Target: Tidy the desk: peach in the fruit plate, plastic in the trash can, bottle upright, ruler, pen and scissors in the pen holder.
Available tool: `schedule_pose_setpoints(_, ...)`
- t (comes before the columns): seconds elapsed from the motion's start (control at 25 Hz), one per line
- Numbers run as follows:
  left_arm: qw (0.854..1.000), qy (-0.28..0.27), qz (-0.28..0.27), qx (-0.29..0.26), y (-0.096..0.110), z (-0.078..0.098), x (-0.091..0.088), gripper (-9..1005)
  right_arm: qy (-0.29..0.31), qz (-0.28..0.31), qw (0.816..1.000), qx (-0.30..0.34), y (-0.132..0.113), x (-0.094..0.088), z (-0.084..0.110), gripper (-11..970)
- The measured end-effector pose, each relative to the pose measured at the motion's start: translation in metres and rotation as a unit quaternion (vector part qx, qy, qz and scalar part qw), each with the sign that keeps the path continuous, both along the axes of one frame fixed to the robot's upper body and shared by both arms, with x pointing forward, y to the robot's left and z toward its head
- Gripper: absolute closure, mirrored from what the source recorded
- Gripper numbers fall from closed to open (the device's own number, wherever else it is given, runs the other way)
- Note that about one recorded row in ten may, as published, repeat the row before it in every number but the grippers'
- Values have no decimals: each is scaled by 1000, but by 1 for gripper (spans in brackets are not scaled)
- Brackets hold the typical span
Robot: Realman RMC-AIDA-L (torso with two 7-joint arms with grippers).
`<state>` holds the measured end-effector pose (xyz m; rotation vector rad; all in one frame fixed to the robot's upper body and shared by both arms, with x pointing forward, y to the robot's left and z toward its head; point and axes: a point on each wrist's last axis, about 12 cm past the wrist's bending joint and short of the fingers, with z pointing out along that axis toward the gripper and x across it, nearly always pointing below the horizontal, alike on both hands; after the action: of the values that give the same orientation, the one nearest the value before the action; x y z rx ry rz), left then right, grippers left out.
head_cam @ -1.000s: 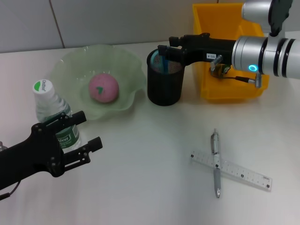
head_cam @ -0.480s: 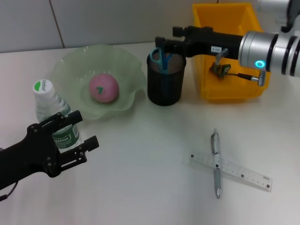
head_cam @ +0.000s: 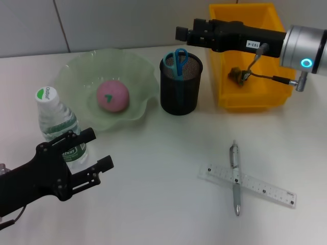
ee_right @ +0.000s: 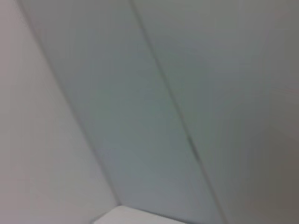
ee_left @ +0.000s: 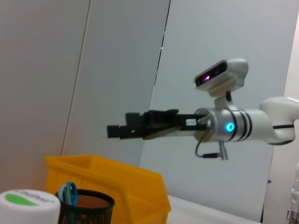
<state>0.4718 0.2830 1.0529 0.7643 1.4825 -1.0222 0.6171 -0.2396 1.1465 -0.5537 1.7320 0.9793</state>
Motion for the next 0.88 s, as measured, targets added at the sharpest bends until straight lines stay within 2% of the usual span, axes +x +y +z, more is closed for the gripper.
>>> schedule_pose_setpoints(0.32, 1000, 11, -24, 11, -5, -4, -5, 211, 14, 75, 997, -6, -11, -13, 9, 153)
schedule_pose_setpoints(0.6, 999, 11, -37, 15, -10, -8, -9, 211, 22, 68, 997, -7, -19, -18, 4, 154)
schedule_pose_setpoints(0.88, 999, -2, -42, 19, -11, -7, -7, 210, 22, 97, 995, -4, -11, -23, 4, 154)
